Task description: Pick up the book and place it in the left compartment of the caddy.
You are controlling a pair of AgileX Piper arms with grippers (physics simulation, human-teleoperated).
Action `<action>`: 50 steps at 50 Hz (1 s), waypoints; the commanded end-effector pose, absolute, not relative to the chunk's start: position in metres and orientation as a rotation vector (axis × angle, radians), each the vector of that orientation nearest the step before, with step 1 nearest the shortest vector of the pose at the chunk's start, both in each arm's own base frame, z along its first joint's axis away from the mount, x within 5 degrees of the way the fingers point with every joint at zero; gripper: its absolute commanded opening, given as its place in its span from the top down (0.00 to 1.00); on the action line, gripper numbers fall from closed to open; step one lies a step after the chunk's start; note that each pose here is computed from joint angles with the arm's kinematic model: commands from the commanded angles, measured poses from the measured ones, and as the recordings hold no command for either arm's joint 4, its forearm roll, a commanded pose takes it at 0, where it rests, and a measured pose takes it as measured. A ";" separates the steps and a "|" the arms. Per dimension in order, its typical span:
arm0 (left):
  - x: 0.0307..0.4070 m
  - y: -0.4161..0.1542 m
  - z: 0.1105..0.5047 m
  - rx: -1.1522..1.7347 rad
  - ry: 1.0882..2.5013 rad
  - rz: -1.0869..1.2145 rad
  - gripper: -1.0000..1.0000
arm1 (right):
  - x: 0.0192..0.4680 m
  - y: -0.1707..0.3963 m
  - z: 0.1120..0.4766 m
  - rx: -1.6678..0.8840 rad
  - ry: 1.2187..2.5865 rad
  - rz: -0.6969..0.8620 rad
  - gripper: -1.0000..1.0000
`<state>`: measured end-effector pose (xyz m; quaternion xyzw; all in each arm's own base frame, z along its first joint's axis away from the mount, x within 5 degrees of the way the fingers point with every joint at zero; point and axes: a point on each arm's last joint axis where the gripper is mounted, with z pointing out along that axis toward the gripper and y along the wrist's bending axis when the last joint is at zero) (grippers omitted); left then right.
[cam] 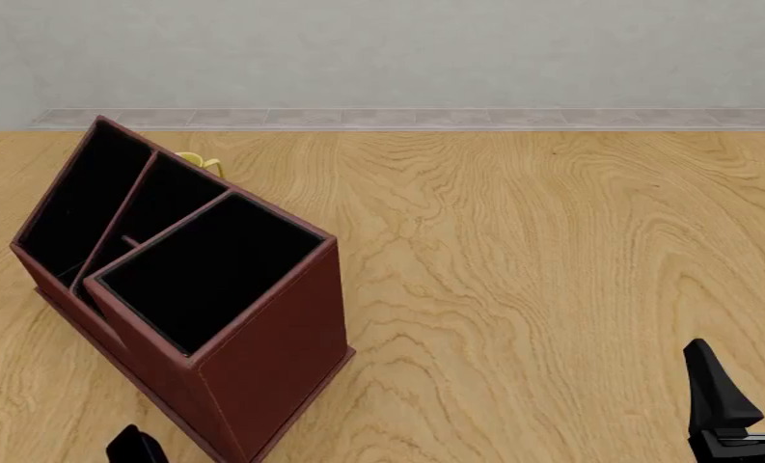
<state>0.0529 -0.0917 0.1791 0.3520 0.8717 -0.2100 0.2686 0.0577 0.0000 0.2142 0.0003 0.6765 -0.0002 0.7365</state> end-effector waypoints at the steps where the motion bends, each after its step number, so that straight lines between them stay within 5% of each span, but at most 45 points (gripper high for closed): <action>1: 0.052 -0.093 0.175 0.943 2.365 -0.574 0.00 | 0.058 0.000 0.214 0.000 1.485 0.000 0.00; 29: 0.052 -0.099 0.169 0.946 2.390 -0.585 0.00 | 0.058 0.000 0.214 0.000 1.486 0.000 0.00; 30: 0.052 -0.098 0.169 0.945 2.391 -0.585 1.00 | 0.058 0.000 0.214 0.000 1.486 0.000 0.00; 50: 0.053 -0.104 0.174 0.970 2.384 -0.583 1.00 | 0.058 0.000 0.214 0.000 1.485 0.000 0.00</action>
